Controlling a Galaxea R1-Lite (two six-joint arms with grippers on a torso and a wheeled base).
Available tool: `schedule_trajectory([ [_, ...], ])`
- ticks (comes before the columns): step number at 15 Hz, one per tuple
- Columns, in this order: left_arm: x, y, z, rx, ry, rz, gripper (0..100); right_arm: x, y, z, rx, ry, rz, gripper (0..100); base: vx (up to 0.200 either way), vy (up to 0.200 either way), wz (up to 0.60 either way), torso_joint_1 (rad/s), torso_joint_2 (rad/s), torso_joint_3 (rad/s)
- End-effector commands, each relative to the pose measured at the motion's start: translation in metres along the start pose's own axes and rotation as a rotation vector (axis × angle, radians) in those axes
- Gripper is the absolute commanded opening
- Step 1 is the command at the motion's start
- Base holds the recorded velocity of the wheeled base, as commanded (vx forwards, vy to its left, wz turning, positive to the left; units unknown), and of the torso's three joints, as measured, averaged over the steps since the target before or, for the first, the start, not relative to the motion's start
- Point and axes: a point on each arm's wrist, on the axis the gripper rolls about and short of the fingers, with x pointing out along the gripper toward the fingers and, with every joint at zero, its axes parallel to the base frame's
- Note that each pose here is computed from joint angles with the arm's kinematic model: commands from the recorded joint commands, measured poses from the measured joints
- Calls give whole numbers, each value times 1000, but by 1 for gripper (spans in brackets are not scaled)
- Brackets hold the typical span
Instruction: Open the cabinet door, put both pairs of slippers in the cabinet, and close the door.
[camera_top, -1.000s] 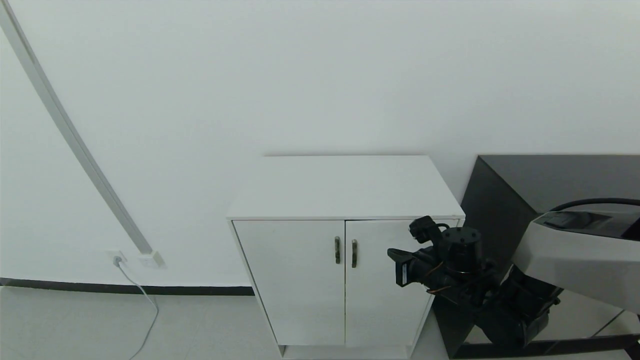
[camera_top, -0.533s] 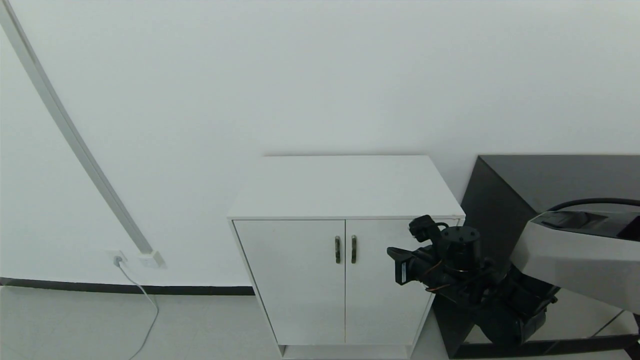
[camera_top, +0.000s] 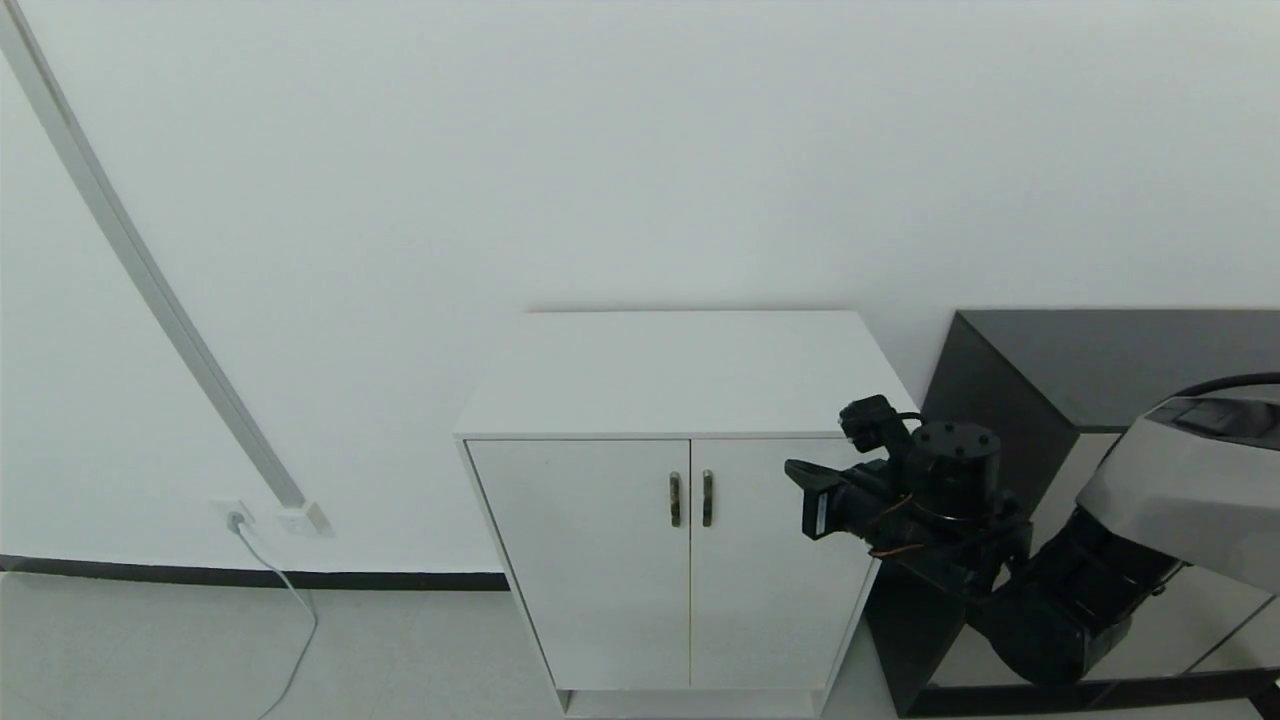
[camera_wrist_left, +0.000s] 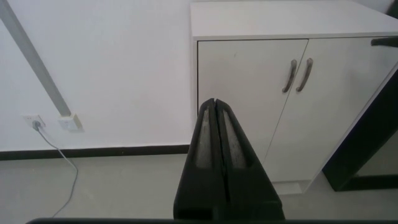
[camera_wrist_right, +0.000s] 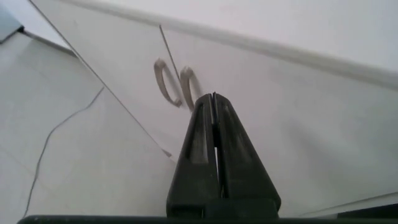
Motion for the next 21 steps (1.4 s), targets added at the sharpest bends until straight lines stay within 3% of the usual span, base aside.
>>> schedule_trajectory([
  [1,0,0,0,0,1,-1,0,-16,-4,35,1,-96,-48,0,0,0,0,0,0,0],
  [5,0,0,0,0,1,1,0,-45,-22,83,10,-154,-220,0,0,0,0,0,0,0],
  [8,0,0,0,0,1,-1,0,-66,-38,96,17,-163,-384,0,0,0,0,0,0,0],
  [13,0,0,0,0,1,-1,0,-131,-46,81,24,-122,-492,0,0,0,0,0,0,0],
  [17,0,0,0,0,1,-1,0,-189,-44,40,15,-1,-548,0,0,0,0,0,0,0],
  [21,0,0,0,-1,1,1,0,-241,-33,21,17,-10,-570,0,0,0,0,0,0,0],
])
